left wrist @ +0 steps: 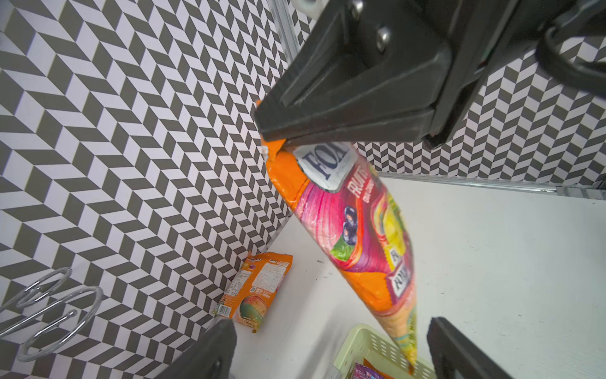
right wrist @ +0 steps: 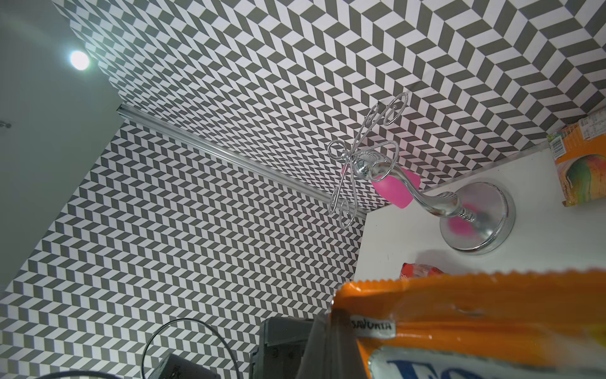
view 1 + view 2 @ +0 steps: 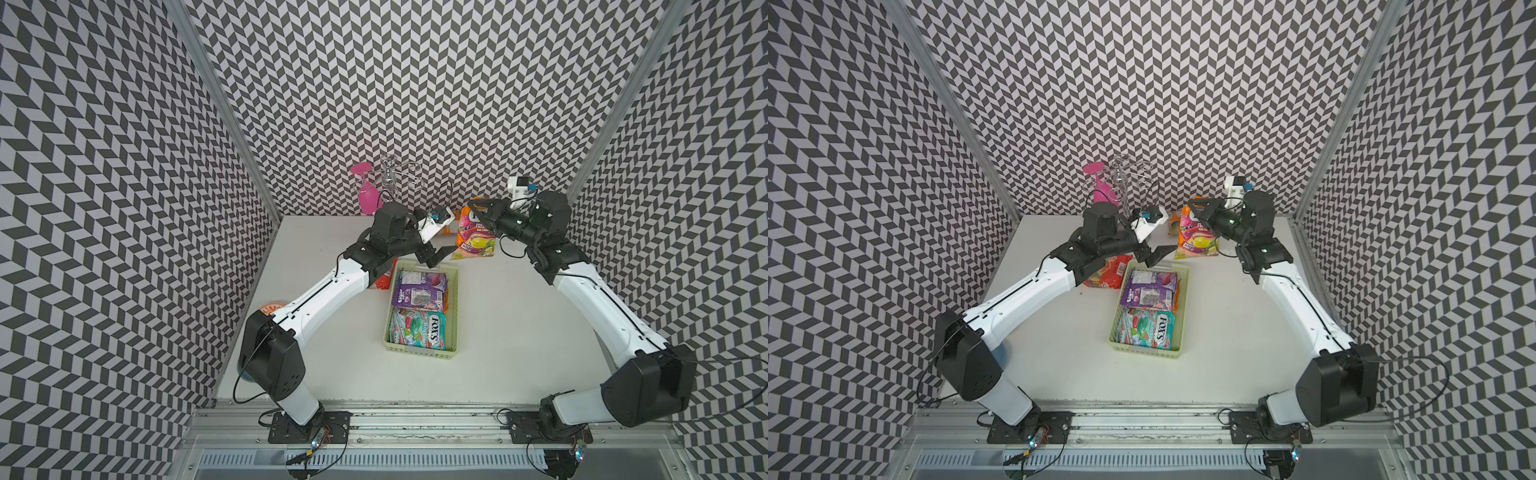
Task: Put the candies in the basket
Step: Pick up the candy at the center of the board.
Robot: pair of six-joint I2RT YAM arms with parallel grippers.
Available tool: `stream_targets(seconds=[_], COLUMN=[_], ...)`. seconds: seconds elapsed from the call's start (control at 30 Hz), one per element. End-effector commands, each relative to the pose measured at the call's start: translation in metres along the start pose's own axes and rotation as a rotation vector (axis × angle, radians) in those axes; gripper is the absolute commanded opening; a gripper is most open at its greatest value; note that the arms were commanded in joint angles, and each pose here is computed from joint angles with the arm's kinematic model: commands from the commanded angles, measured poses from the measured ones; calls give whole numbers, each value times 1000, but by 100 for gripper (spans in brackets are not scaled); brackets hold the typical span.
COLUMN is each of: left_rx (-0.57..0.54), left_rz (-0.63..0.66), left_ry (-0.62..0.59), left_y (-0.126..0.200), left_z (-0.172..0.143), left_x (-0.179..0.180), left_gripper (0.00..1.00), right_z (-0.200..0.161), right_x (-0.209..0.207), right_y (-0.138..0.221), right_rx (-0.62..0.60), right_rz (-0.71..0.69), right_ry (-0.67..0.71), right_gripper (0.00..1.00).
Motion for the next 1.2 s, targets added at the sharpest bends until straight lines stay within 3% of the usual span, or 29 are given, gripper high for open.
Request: stream_targets(seconds=[0.0, 0.2, 0.37, 0.57, 0.8, 0.9, 0.97, 1.0, 1.07, 1.17], left_rx=[-69, -67, -64, -72, -84, -84, -82, -82, -85, -97], left_rz=[11, 13, 21, 18, 1, 3, 11, 11, 5, -17], left_ry=[4, 3, 1, 18, 28, 29, 35, 36, 40, 46], left_y=[-1, -12, -17, -20, -23, -27, -29, -30, -32, -34], left_z=[22, 19, 17, 19, 22, 22, 21, 21, 21, 24], left_x=[5, 9, 12, 14, 14, 16, 18, 18, 18, 17], left_gripper=[94, 86, 71, 66, 33, 36, 55, 60, 58, 37], right_z=[8, 3, 0, -2, -3, -4, -4, -5, -5, -5], right_x=[52, 59, 63, 62, 66, 68, 69, 69, 70, 71], right_y=[17, 20, 20, 22, 26, 28, 29, 29, 30, 32], right_rx=[-63, -62, -53, -52, -53, -50, -50, -49, -47, -50], right_rz=[128, 143, 151, 150, 153, 155, 154, 153, 155, 154], right_ry=[86, 92, 97, 96, 102, 108, 109, 109, 112, 115], right_gripper=[0, 0, 0, 0, 0, 0, 0, 0, 0, 0])
Point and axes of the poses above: each gripper's point midway between its finger pads, its own y axis back along the fingers, its own x axis along the line the jaws close on, z = x × y, the point moved 5 cm from there along y, back along the fingers, and after that the axes turned 4 degrees about -y, right-handed, at the moved point
